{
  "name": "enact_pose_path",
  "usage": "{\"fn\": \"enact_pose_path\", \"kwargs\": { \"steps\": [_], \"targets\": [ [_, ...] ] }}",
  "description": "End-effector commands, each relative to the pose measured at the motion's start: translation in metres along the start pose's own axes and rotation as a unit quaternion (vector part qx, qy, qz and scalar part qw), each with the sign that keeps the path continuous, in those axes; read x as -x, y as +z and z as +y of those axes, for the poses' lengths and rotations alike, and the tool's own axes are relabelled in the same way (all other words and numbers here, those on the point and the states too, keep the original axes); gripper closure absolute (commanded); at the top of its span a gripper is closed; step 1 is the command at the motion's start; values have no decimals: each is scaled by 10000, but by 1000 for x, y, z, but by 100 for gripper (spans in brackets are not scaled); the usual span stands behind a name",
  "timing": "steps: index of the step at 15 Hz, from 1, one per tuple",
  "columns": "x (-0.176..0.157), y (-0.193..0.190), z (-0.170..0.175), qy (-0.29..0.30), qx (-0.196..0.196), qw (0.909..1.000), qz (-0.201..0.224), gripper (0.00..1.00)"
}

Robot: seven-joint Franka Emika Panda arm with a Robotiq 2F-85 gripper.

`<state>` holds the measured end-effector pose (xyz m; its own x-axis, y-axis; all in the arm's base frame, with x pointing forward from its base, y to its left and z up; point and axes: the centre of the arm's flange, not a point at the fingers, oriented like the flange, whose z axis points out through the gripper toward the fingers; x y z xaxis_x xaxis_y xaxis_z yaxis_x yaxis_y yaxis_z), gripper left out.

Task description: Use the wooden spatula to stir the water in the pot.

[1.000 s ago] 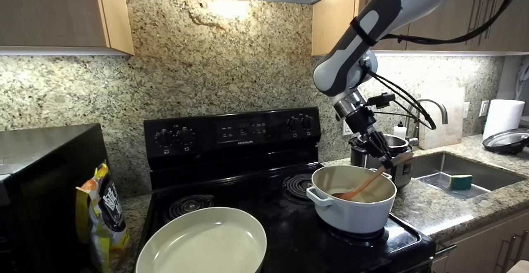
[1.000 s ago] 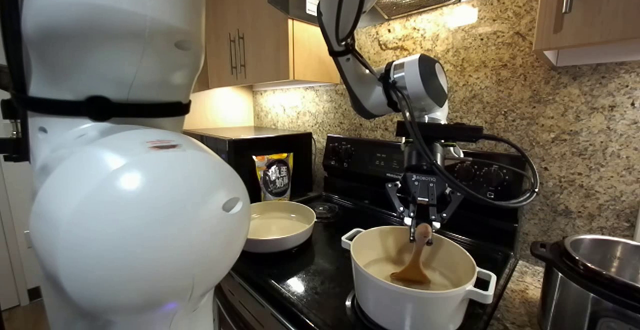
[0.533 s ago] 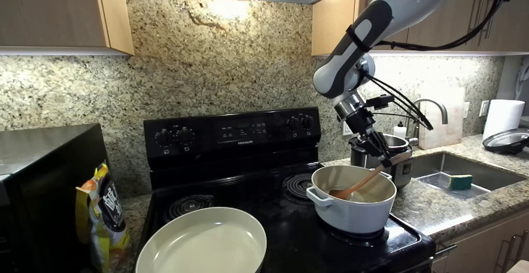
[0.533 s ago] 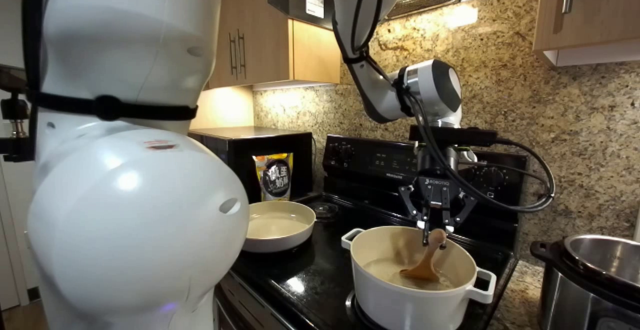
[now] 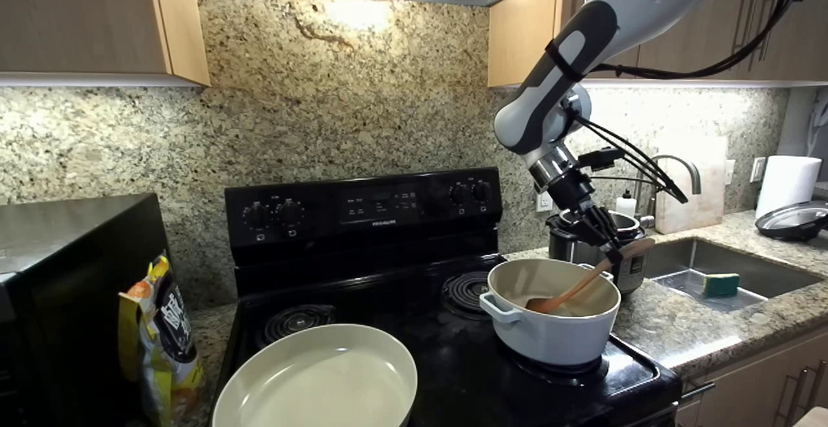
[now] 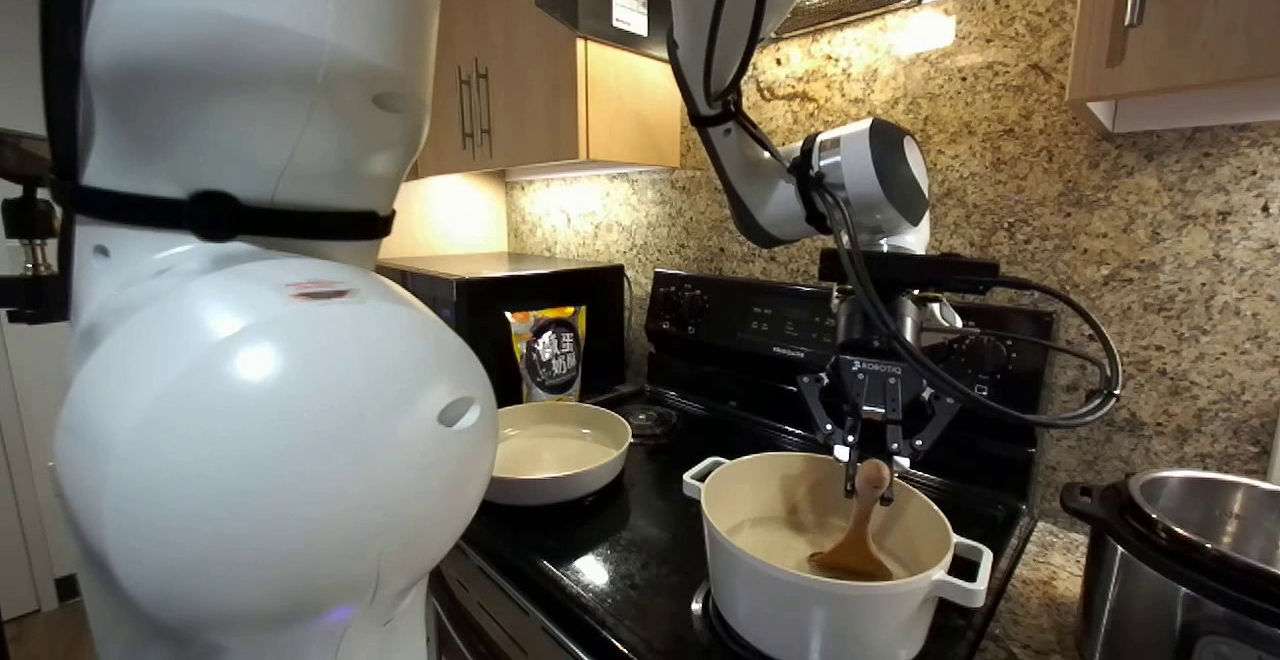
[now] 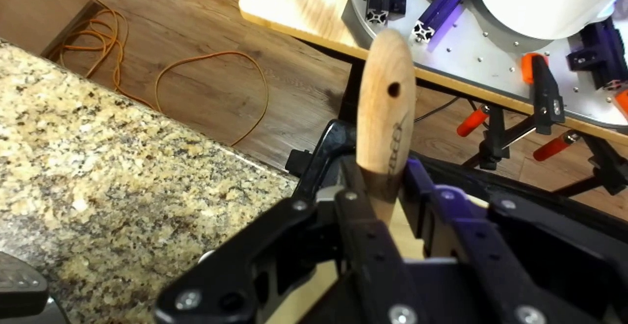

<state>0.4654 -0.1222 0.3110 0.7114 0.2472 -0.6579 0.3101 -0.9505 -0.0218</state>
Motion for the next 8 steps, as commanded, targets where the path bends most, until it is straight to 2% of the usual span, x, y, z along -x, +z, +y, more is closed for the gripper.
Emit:
{"fn": "enact_pose_path", "kwargs": {
  "steps": [1, 8],
  "targets": [
    [31, 7, -12, 205, 100, 9997, -57, 94],
    [42, 2, -29, 12, 379, 9993, -59, 94]
  ]
}}
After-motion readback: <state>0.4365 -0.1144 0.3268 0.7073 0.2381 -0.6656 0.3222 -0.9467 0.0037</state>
